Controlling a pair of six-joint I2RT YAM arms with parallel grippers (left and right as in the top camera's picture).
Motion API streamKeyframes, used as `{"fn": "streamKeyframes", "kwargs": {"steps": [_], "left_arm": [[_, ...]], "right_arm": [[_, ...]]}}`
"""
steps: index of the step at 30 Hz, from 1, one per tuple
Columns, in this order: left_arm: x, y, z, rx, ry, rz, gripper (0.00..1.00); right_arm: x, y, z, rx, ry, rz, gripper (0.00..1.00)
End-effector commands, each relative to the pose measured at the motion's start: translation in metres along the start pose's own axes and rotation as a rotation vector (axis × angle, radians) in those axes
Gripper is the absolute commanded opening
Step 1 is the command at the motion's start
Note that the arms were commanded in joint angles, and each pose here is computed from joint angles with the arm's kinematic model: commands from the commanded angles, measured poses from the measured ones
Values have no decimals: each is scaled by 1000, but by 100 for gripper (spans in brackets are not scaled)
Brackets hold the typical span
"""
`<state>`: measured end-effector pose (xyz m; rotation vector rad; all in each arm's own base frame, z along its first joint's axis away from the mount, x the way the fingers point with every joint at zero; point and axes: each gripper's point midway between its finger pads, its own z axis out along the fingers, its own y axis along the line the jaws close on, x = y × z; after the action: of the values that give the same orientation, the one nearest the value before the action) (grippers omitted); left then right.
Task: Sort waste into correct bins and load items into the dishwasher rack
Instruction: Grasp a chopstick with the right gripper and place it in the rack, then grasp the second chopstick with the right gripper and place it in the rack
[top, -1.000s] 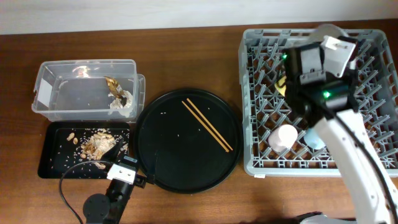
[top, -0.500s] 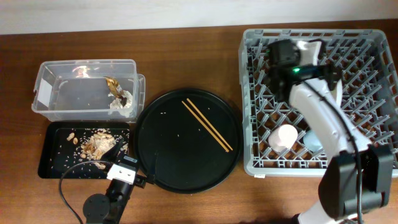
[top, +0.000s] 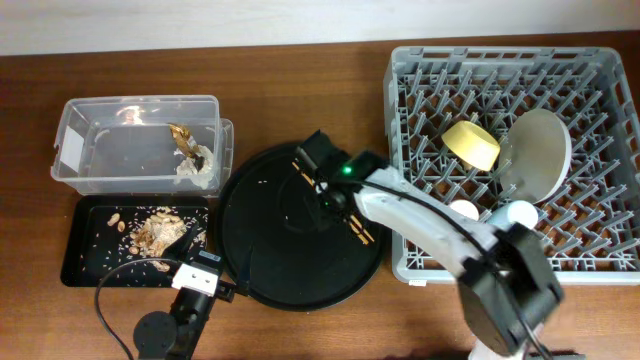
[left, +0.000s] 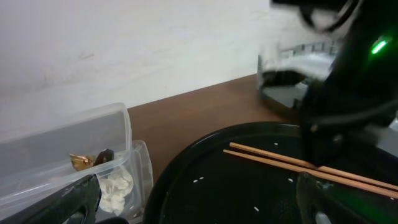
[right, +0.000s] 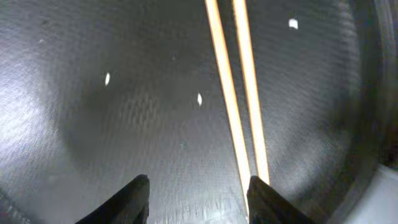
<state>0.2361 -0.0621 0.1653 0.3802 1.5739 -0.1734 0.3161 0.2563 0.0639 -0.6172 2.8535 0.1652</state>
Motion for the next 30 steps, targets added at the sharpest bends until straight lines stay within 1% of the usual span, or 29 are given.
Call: {"fn": "streamKeyframes", "kwargs": {"steps": [1,5,7,8,9,10,11,14,16,17,18,19,20,21,22,24,25,26,27,28,30], "left_arm": [[1,-1,0,8,1,12,99],[1,-1,0,8,1,12,99],[1,-1,0,8,1,12,99],[1,-1,0,8,1,12,99],[1,-1,0,8,1,12,99],[1,-1,0,8,1,12,99],[1,-1,0,8,1,12,99],[1,-1,0,8,1,12,99],[1,-1,0,8,1,12,99],[1,-1,0,8,1,12,99],[1,-1,0,8,1,12,99],[1,-1,0,8,1,12,99],[1,-1,0,9,1,12,99],[1,-1,0,8,1,12,99],[1,-1,0,8,1,12,99],[1,-1,0,8,1,12,99],[1,-1,0,8,1,12,99],[1,-1,0,8,1,12,99],[1,-1,0,8,1,12,99],[1,-1,0,8,1,12,99],[1,-1,0,8,1,12,99]], "right_arm": [[7,-10,33,15,62,-22,51],[16,-25,65,54,126,-24,51],[23,-28,77,61,160,-19,43],[25,-28,79,59,170,-19,41],[31,-26,80,47,195,-18,21],[34,-21,78,21,210,-15,10],[36,-20,76,10,217,-13,4],[29,-12,50,-27,182,10,4],[7,-14,6,-41,65,29,4],[-8,-23,-26,-35,-25,56,4],[-22,-48,-66,13,-144,133,4],[-28,-69,-89,50,-212,183,4],[-31,-87,-104,74,-254,221,4],[-30,-114,-114,97,-273,287,4],[-26,-129,-113,113,-261,309,4],[-15,-165,-95,172,-205,388,4],[-11,-175,-85,179,-173,412,8],[-5,-177,-73,169,-127,422,31],[-2,-173,-70,149,-106,415,37],[0,-164,-69,131,-88,375,38],[-3,-145,-77,122,-109,326,39]]}}
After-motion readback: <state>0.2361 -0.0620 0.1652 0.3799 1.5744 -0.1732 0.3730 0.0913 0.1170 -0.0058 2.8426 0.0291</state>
